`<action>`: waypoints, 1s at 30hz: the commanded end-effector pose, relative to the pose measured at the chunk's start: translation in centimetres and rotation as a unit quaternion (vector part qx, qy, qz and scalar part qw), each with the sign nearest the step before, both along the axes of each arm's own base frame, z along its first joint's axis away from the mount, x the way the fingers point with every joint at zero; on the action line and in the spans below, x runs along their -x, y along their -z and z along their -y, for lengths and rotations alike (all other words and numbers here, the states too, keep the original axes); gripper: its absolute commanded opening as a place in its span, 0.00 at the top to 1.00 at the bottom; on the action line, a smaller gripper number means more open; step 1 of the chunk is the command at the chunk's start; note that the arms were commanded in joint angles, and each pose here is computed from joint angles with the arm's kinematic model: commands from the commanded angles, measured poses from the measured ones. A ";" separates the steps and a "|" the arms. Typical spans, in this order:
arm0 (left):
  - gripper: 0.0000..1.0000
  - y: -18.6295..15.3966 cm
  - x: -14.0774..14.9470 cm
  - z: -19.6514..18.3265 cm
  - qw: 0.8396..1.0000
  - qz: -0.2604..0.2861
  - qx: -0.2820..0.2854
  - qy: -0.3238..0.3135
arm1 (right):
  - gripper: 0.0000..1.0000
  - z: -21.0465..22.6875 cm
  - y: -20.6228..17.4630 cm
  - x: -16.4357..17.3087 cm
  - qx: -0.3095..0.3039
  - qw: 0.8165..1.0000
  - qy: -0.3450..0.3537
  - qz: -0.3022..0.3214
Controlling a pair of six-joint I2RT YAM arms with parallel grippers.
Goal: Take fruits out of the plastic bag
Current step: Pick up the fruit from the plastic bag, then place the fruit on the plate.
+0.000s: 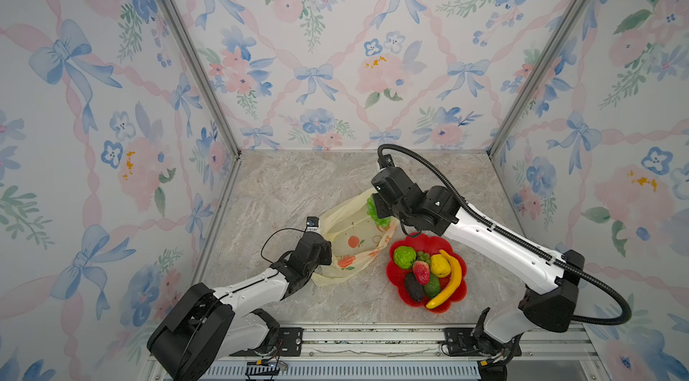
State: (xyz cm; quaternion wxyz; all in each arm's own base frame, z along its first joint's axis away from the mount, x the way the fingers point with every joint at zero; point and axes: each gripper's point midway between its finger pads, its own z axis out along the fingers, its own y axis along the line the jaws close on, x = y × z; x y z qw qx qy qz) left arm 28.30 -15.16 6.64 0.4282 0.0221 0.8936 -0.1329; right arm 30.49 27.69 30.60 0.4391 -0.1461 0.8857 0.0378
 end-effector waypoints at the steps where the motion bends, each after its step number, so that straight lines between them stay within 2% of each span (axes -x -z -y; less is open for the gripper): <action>1: 0.96 -0.8 -0.3 -0.2 1.000 0.011 -0.006 -0.004 | 1.00 1.6 -1.6 1.9 -0.007 1.000 -0.002 0.005; 7: 0.96 -1.0 -0.2 -0.2 1.000 0.013 -0.004 -0.003 | 1.00 4.2 -2.2 4.0 -0.019 1.000 0.010 -0.001; 16: 0.97 -1.3 -0.2 -0.2 1.000 0.018 -0.001 -0.004 | 1.00 8.0 -0.5 5.8 -0.009 0.999 0.048 -0.013; 21: 0.97 -1.3 -0.1 -0.2 1.000 0.017 -0.001 -0.003 | 1.00 9.7 1.4 5.5 0.001 0.997 0.079 -0.025; 30: 0.97 -1.3 -0.1 -0.2 1.000 0.018 -0.002 -0.003 | 1.00 9.8 5.9 5.1 0.005 0.993 0.091 -0.072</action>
